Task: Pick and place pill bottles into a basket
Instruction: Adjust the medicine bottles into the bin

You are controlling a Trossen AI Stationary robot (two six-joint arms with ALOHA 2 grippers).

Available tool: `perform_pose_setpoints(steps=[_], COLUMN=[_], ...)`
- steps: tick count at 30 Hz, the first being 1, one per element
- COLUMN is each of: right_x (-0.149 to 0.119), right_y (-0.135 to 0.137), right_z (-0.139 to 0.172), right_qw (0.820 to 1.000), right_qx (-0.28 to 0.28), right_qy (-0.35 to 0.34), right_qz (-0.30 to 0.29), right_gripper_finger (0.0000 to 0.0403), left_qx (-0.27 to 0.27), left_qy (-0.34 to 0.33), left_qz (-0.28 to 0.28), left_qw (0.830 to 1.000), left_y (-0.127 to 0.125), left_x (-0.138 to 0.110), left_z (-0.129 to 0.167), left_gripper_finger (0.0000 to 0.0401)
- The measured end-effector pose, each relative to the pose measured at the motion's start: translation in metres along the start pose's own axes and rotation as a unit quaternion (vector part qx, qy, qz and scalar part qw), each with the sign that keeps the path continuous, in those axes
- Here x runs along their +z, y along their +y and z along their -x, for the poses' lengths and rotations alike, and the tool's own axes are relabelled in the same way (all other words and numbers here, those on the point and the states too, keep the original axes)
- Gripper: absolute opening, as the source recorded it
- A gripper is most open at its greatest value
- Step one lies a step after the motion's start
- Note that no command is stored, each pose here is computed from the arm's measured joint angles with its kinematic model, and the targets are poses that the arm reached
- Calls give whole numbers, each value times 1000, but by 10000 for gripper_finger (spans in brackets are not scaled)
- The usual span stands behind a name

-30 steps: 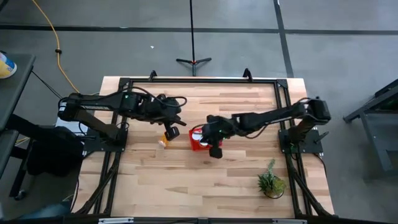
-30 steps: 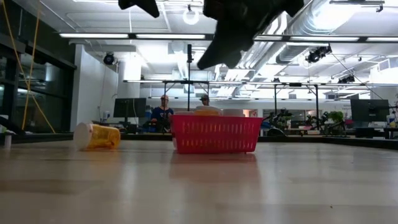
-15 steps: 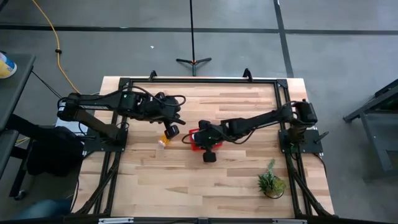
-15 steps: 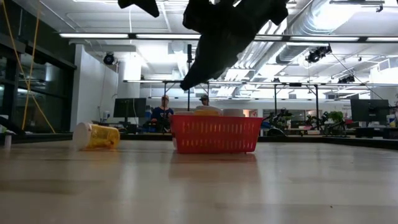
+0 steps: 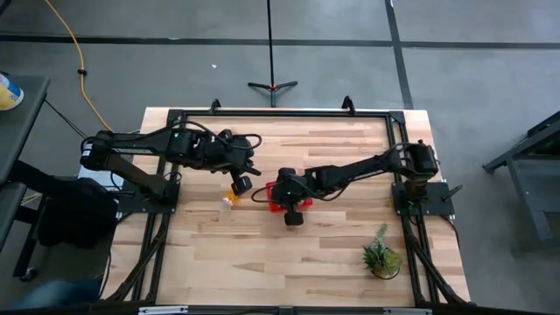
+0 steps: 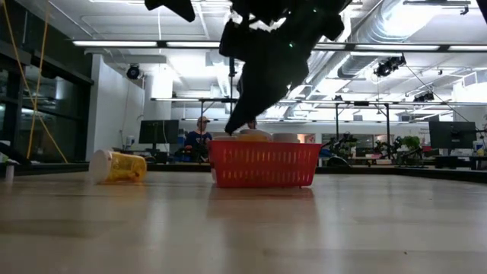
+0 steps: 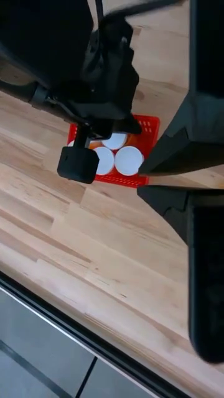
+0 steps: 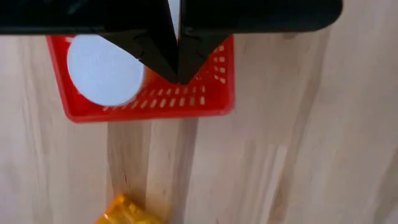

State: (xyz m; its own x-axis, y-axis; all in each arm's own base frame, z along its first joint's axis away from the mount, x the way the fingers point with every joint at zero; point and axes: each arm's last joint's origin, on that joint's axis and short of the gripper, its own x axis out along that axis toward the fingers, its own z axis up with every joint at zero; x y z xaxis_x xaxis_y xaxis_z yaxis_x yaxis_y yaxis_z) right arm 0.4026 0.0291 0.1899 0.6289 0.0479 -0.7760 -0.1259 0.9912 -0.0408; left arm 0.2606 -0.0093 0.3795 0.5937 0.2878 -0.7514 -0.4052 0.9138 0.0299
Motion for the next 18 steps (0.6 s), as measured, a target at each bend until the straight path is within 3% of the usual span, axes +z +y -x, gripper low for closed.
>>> perform_pose_setpoints(steps=[6,9,18], right_x=[-3,-4,-7], right_y=[0,0,0], right_z=[-1,-1,0], right_qw=[1000,1000,999], right_qx=[-9,-8,-7], right_qy=[12,19,35], right_qz=[1,1,1], right_gripper_finger=[0,0,0], left_qx=[0,0,0], left_qy=[0,0,0], left_qz=[0,0,0], left_qw=[1000,1000,1000], left_y=[0,0,0], left_x=[0,0,0], left_z=[0,0,0], left_gripper_finger=[27,24,83])
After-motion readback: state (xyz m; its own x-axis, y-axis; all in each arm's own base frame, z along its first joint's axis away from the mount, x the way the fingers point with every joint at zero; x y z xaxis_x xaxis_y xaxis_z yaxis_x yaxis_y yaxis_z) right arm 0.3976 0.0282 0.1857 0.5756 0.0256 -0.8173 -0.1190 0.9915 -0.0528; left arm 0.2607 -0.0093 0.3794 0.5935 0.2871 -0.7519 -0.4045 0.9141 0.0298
